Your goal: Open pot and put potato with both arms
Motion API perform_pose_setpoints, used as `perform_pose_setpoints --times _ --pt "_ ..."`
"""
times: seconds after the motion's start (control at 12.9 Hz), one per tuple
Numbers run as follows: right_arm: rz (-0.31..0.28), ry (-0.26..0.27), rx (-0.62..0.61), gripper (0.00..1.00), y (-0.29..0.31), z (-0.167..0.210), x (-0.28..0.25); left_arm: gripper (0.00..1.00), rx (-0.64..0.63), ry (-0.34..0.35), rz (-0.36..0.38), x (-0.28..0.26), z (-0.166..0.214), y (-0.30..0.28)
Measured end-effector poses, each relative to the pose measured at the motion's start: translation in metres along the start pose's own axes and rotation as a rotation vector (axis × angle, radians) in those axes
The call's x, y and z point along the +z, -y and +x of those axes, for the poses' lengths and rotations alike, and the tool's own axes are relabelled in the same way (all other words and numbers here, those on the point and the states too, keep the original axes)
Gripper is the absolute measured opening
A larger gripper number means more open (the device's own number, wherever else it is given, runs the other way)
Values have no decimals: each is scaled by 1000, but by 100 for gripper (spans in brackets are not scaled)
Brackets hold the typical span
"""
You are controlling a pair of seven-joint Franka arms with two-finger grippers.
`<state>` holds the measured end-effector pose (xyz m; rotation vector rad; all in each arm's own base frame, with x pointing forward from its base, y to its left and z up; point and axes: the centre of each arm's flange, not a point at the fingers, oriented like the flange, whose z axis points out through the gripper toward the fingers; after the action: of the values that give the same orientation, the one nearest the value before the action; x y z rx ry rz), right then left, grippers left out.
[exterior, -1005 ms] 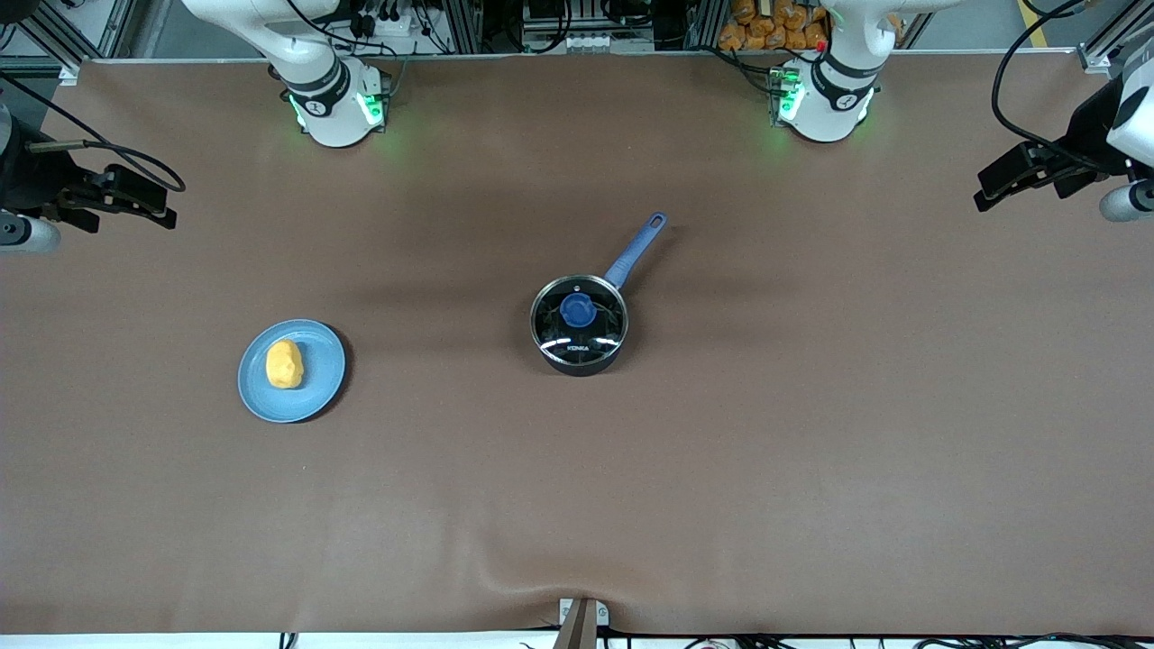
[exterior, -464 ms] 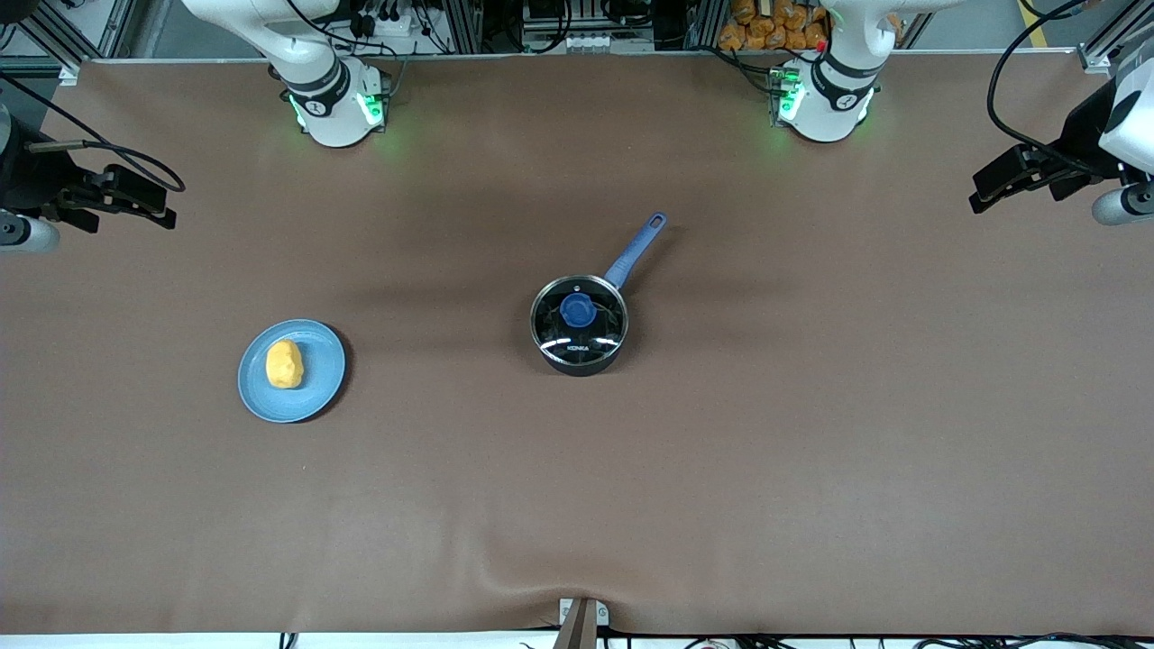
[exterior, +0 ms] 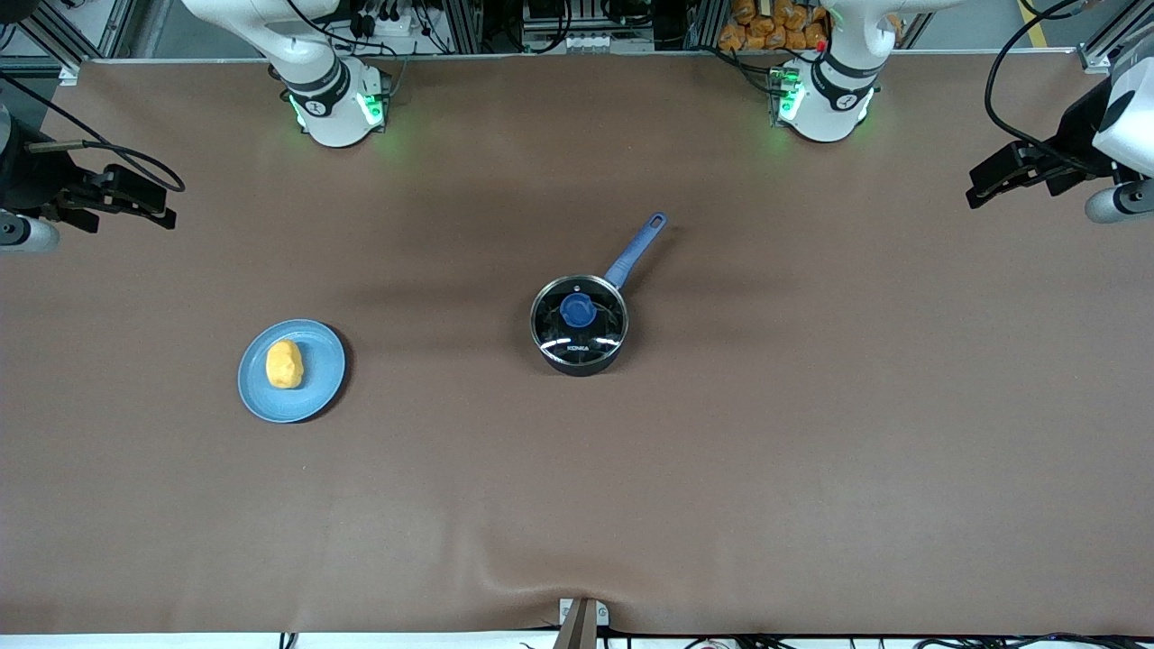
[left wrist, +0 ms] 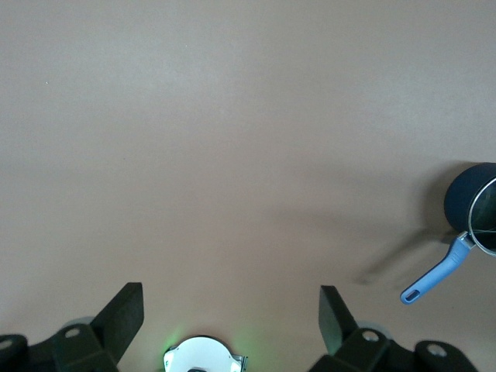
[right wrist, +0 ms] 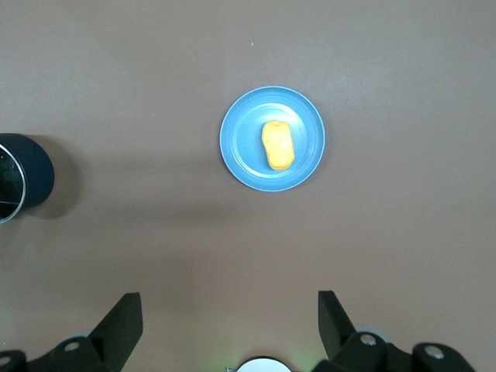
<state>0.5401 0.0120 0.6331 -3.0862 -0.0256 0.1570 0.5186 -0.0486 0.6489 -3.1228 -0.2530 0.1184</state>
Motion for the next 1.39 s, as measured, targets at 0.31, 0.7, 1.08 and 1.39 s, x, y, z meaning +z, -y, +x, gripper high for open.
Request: perform_pose_setpoints --times 0.31,0.7,1.08,1.39 --pt "0 0 0 100 0 0 0 100 -6 -5 -2 -2 1 3" --pt "0 2 1 100 0 0 0 100 0 -2 0 -2 0 0" --pt "1 24 13 100 -7 5 16 100 1 -2 0 -2 -1 0" --pt "2 1 26 100 -14 20 58 100 0 -1 0 -2 -1 0"
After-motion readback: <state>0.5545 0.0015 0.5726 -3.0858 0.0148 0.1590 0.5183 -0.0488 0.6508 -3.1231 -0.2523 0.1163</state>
